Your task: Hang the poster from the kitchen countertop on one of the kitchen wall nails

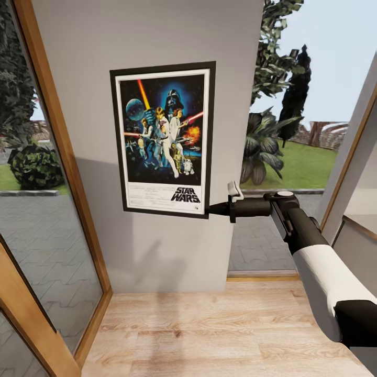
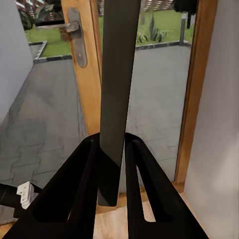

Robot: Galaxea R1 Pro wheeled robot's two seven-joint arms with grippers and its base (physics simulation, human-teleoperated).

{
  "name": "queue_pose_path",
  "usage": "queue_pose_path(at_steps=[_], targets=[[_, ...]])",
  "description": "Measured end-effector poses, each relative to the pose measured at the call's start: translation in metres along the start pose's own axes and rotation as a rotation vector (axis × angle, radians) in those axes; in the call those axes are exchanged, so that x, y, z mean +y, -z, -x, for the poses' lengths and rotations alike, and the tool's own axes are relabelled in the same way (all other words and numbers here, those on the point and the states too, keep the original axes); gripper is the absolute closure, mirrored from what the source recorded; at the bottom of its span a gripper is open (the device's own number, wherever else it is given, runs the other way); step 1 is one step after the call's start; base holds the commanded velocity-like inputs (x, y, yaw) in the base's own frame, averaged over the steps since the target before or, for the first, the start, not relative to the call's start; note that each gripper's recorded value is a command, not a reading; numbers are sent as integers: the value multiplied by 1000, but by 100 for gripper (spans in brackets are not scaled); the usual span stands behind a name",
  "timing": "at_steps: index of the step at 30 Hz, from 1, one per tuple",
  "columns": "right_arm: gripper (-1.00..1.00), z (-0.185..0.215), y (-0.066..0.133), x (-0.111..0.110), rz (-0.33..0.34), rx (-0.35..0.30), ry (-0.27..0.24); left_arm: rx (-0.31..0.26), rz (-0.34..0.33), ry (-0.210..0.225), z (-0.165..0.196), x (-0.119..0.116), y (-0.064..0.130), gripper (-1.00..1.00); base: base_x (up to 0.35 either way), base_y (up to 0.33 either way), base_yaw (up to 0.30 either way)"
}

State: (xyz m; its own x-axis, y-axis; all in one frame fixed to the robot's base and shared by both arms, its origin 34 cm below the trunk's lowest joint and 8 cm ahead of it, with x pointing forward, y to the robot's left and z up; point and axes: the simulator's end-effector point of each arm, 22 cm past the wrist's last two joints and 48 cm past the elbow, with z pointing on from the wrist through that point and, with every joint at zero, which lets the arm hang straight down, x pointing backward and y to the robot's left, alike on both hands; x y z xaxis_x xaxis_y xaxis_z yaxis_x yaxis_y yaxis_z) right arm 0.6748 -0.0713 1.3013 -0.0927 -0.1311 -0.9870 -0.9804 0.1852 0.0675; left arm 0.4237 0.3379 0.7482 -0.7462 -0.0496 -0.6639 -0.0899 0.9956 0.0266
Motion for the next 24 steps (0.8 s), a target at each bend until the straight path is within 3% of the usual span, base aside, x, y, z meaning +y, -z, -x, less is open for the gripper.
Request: queue_pose_path(at_steps=[24], targets=[[100,30,0,-2,-6,-13,45,-1,0,1,0,0,0,-100,0,0,0]])
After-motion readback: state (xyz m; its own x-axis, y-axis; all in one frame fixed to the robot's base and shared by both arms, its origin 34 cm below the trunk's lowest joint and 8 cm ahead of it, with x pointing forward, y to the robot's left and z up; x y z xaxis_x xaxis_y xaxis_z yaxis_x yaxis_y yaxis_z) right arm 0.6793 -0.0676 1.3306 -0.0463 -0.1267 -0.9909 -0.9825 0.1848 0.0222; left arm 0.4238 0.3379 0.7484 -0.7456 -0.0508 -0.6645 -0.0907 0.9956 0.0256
